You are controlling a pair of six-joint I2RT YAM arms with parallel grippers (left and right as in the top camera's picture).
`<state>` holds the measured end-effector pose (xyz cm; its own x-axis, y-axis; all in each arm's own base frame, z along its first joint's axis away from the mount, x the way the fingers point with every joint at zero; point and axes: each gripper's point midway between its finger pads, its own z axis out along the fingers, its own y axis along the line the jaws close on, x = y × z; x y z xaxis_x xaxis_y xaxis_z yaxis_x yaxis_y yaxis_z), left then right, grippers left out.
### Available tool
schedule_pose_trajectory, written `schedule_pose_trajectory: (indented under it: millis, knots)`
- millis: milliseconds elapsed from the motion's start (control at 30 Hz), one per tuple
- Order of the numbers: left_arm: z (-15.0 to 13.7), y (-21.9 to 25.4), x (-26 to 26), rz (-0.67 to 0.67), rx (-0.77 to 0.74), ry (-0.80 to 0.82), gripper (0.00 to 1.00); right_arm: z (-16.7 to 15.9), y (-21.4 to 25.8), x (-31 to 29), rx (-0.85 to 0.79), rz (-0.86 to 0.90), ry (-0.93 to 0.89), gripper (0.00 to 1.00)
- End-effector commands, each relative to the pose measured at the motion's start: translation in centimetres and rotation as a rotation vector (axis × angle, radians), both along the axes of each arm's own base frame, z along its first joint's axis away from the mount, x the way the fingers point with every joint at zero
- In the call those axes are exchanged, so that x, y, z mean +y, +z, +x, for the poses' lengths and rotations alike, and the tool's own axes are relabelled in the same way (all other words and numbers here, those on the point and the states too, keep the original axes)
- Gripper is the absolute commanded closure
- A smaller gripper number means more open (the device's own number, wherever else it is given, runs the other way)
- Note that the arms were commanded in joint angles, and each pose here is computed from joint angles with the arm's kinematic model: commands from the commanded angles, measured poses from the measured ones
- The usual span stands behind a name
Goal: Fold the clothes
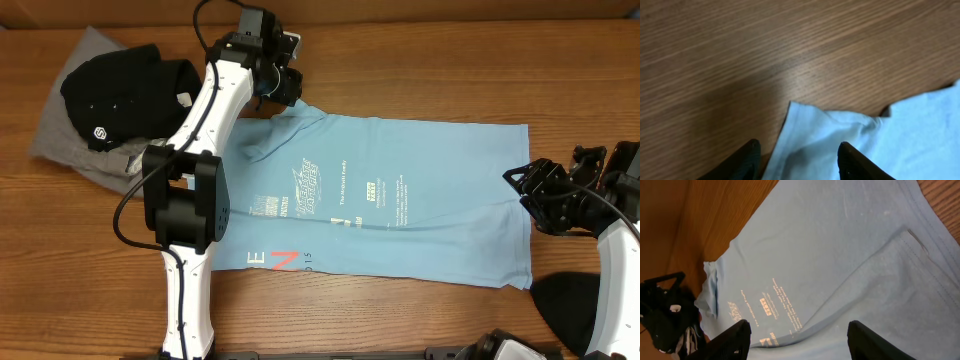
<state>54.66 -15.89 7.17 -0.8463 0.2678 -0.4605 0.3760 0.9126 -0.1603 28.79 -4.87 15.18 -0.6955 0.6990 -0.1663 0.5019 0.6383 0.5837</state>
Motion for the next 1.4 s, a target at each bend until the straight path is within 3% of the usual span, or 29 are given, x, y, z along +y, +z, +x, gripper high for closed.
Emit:
schedule_pose_trajectory:
  millis: [0, 167, 467, 567, 700, 733, 967, 1367]
  knots:
    - [0.3, -3.2, -0.3, 0.017, 0.03, -0.01, 0.48, 0.5, 1.0, -0.2, -0.032, -0.027, 0.007, 0.35]
    - [0.4, -6.0, -0.6, 0.01, 0.06, -0.017, 0.53, 0.5, 1.0, -0.3, -0.032, -0.028, 0.007, 0.35]
    - [1.5, -6.7, -0.9, -0.006, 0.03, 0.004, 0.6, 0.5, 1.0, -0.3, -0.033, -0.028, 0.007, 0.35]
    - [1.2, -7.7, -0.9, -0.002, 0.05, 0.002, 0.68, 0.5, 1.0, -0.3, -0.032, -0.028, 0.007, 0.35]
    - [0.3, -9.0, -1.2, -0.013, 0.096, -0.009, 0.94, 0.5, 1.0, -0.2, -0.032, -0.027, 0.007, 0.35]
    - [0.2, -9.0, -1.4, -0.026, 0.101, -0.014, 0.96, 0.5, 1.0, -0.2, -0.032, -0.027, 0.007, 0.35]
    - [0.8, -7.4, -1.9, -0.063, 0.083, -0.003, 0.96, 0.5, 1.0, -0.2, -0.032, -0.027, 0.007, 0.35]
    - [0.8, 0.3, -2.8, -0.118, 0.057, -0.024, 0.96, 0.3, 1.0, -0.2, -0.025, -0.024, 0.007, 0.34]
